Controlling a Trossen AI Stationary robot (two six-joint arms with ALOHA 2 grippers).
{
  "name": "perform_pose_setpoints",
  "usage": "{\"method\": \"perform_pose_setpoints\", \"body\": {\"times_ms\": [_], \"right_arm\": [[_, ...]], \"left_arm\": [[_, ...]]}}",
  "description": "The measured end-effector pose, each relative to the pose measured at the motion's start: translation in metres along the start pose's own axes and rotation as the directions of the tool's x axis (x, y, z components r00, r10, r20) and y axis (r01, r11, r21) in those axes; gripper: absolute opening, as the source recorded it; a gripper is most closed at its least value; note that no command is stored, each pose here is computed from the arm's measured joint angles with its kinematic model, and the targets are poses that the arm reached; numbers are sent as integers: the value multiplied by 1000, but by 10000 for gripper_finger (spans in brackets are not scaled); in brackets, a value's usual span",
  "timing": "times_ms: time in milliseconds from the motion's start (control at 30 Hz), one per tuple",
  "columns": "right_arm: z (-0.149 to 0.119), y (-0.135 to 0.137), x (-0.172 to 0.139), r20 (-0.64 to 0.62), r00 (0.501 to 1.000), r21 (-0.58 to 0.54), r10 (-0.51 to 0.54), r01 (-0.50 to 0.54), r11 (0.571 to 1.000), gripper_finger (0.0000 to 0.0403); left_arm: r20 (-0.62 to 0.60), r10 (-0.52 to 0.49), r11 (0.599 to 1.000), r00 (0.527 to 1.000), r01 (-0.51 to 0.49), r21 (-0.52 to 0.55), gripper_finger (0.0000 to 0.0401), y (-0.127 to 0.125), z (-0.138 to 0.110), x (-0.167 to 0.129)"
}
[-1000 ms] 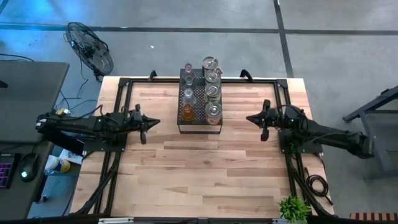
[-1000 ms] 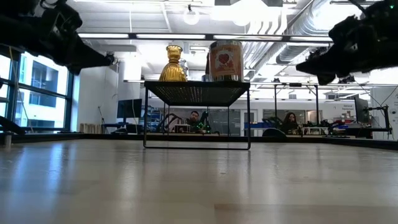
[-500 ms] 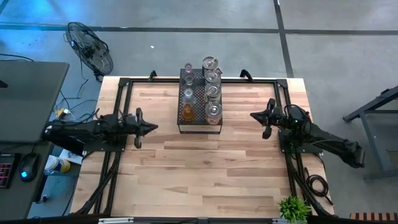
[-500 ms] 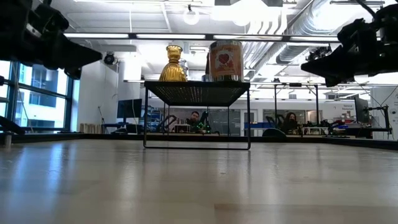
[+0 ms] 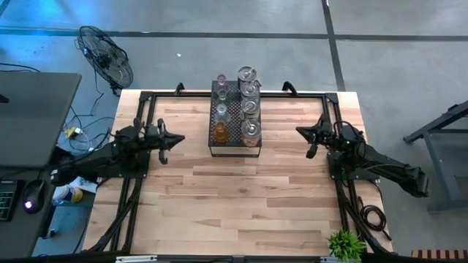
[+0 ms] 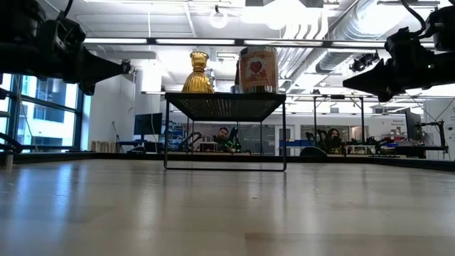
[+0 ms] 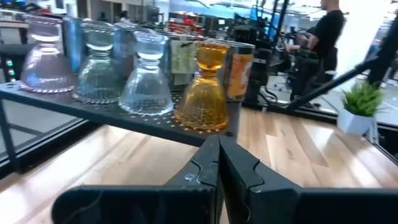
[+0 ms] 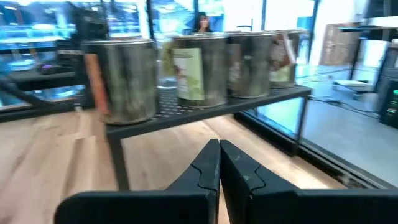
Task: Pick & Place candle stick holders
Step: Return to Home Position
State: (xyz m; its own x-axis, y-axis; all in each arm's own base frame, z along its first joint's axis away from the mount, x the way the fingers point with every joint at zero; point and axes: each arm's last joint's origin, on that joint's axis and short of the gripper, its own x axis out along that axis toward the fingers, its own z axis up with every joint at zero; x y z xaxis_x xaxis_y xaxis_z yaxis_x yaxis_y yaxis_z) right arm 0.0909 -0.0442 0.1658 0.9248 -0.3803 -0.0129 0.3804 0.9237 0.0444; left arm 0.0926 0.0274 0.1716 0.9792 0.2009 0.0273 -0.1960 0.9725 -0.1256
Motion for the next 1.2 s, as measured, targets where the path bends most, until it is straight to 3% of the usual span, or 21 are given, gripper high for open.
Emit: {"method": "perform_pose_setpoints", "body": {"times_ms": [133, 1200], "right_arm": [[-1, -2, 0, -13, 999, 12, -53, 53, 999, 0], [-2, -2, 0, -20, 998, 36, -56, 56, 998, 0]], "left_arm": [[2, 28, 1000, 1000, -28, -3, 1, 2, 0, 0], [-7, 36, 999, 999, -36, -8, 1, 3, -1, 0]]}}
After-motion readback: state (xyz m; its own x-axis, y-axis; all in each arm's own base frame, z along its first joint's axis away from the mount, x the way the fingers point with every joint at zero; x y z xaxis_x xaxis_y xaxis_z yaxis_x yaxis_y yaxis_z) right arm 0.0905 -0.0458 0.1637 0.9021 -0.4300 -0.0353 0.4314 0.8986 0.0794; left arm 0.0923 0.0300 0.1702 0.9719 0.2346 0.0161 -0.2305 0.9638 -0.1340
